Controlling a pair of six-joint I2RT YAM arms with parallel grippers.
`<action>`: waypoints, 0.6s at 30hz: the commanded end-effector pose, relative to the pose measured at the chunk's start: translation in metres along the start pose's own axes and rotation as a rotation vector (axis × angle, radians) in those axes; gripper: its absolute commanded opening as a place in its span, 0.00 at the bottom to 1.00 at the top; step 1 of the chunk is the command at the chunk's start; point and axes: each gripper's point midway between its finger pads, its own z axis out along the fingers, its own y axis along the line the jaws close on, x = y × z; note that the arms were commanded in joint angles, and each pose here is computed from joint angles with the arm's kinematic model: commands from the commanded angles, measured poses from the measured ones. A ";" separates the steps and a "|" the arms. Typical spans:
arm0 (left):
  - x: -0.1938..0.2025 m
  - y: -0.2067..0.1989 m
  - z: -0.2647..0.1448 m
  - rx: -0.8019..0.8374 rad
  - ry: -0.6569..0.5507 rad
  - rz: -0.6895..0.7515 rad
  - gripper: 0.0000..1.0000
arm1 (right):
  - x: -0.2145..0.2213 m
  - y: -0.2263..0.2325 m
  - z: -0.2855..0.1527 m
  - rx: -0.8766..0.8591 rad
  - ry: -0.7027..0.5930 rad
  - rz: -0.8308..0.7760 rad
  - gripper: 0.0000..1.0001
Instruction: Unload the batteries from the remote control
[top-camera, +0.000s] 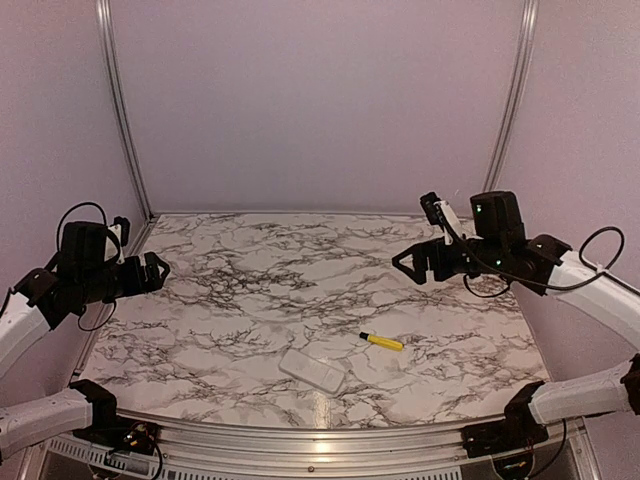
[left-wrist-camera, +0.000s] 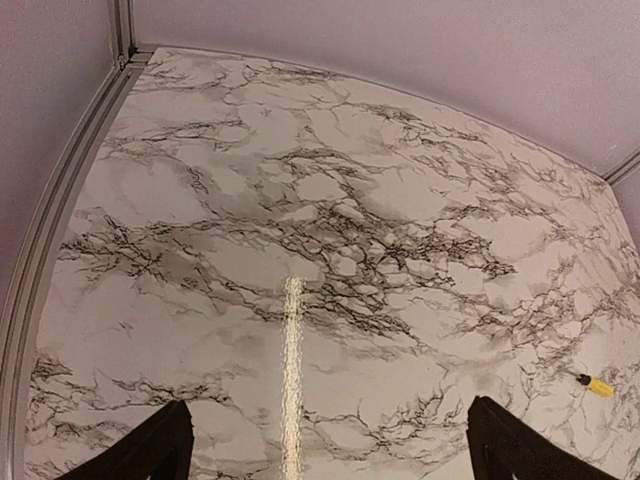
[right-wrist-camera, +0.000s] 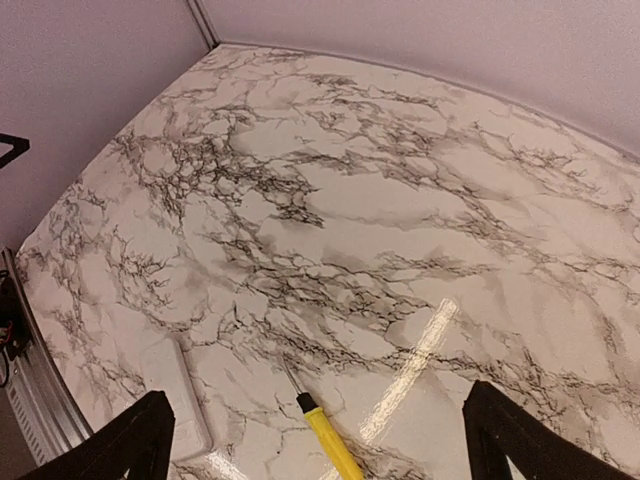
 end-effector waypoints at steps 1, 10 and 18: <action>0.001 -0.016 0.001 0.094 -0.008 0.032 0.99 | 0.025 0.031 0.012 -0.032 0.054 -0.110 0.99; 0.007 -0.022 0.004 0.133 0.016 0.039 0.99 | 0.075 0.103 0.035 -0.174 0.170 -0.295 0.99; 0.008 -0.026 0.004 0.158 0.024 0.046 0.99 | 0.125 0.151 0.059 -0.222 0.298 -0.422 0.99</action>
